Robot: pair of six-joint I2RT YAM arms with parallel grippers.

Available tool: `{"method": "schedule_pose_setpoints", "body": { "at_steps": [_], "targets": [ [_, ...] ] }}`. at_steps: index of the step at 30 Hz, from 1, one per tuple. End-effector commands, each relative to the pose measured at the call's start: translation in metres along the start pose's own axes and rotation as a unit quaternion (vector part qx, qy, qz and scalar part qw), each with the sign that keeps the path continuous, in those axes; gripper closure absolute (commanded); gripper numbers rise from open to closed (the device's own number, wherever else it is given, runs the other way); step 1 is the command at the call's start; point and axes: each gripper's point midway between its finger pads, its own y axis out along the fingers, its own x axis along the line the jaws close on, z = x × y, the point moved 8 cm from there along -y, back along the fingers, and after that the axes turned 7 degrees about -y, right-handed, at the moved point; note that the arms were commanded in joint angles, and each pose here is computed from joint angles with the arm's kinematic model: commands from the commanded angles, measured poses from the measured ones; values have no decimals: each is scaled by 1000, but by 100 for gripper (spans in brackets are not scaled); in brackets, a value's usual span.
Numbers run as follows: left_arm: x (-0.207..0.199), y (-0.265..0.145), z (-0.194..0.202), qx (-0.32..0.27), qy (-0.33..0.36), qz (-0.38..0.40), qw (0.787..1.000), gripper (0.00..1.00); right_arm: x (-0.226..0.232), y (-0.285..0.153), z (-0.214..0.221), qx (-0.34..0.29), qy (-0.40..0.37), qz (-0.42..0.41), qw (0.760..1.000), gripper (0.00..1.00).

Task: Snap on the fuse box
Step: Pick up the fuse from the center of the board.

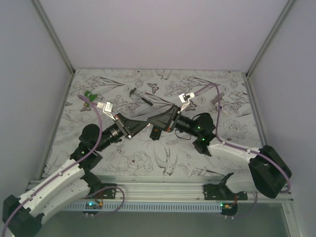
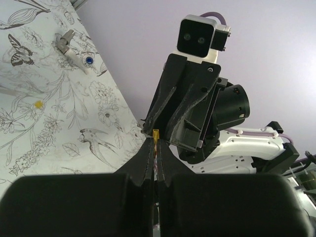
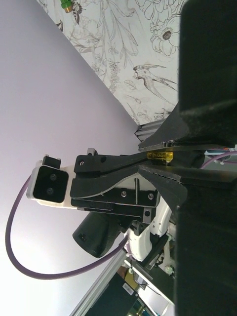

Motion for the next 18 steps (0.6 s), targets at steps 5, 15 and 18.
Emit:
{"method": "schedule_pose_setpoints", "body": {
  "at_steps": [5, 15, 18],
  "targets": [
    [-17, -3, -6, -24, 24, 46, 998, 100, 7, 3, -9, -8, -3, -28, 1000, 79],
    [-18, -5, -7, -34, 29, 55, 997, 100, 4, 5, -4, 6, 8, -37, 999, 85],
    [-16, -4, -6, -32, 30, 53, 998, 100, 4, 6, -3, 13, 10, -45, 999, 91]
  ]
}}
